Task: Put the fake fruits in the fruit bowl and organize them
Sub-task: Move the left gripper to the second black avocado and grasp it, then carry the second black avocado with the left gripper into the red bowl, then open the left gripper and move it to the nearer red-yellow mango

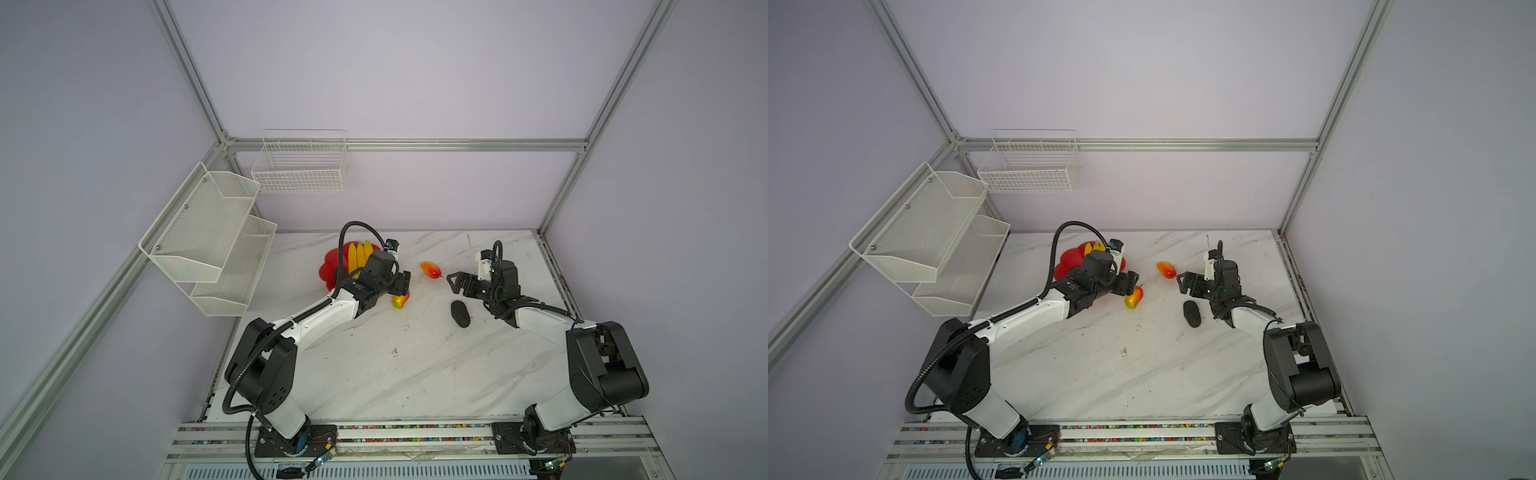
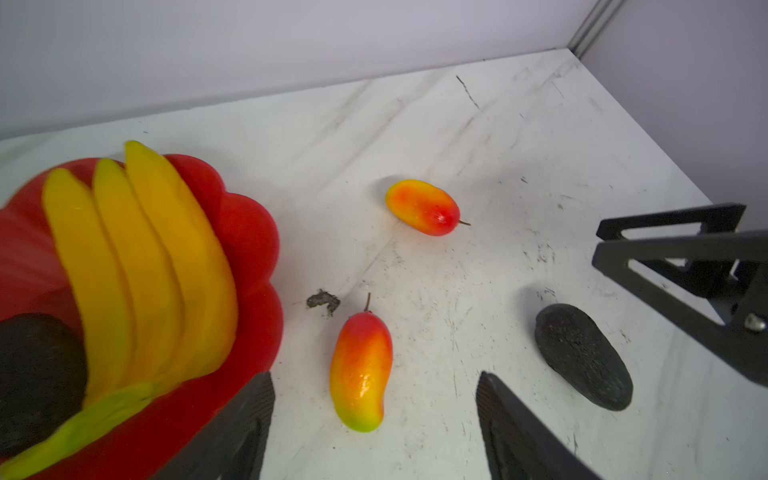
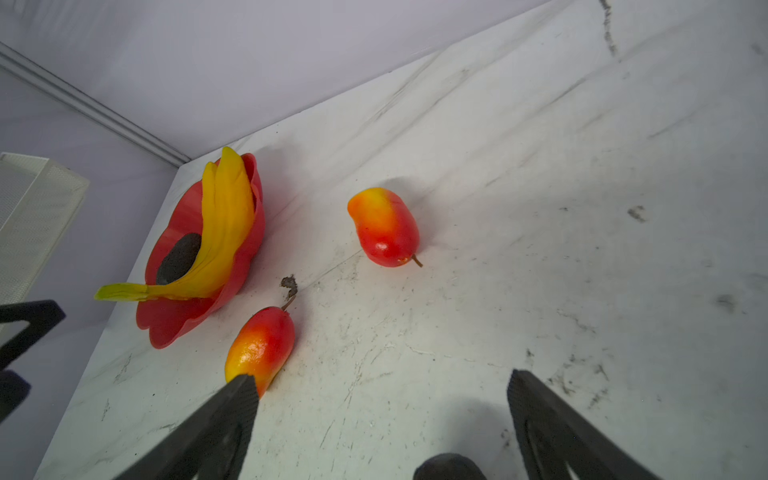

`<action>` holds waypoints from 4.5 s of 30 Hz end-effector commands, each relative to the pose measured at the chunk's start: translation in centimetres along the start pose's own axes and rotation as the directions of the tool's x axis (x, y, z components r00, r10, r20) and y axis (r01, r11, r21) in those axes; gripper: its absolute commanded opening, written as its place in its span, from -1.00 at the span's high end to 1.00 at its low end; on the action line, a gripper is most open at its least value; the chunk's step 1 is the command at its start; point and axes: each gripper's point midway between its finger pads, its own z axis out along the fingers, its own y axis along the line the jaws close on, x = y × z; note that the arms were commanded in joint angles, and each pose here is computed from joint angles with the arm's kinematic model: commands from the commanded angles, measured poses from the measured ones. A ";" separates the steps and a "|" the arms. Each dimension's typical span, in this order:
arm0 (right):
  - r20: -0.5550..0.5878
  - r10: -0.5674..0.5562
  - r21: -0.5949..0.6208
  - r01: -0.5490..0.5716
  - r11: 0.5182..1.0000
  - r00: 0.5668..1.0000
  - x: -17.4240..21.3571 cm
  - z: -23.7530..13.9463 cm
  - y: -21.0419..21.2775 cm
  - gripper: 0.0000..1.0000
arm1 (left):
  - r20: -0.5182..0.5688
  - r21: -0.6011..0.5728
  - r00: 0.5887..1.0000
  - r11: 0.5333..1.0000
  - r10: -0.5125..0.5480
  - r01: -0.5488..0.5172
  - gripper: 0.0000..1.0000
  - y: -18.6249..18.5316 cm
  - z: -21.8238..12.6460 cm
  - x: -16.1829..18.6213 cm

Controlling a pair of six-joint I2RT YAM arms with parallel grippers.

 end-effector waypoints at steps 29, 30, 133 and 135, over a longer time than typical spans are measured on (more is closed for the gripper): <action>0.142 0.103 -0.004 -0.103 0.995 0.985 5.1 -14.9 0.9 -0.95 | -0.171 0.218 0.977 0.962 -0.129 0.165 -0.56 -18.1 11.2 3.7; 0.143 0.101 -0.008 -0.101 0.995 0.984 5.1 -15.0 1.0 -0.95 | -0.178 0.211 0.977 0.965 -0.119 0.156 -0.55 -18.3 11.4 4.3; -0.048 -0.150 -0.460 0.111 0.881 0.988 6.6 2.5 15.5 -0.95 | 0.161 -0.173 0.986 0.985 0.048 -0.019 -0.36 13.4 -2.1 -7.6; -0.057 -0.138 -0.418 0.102 0.903 0.989 6.8 1.8 14.0 -0.95 | 0.137 -0.121 0.986 0.990 0.093 -0.076 -0.36 9.8 -2.0 -6.4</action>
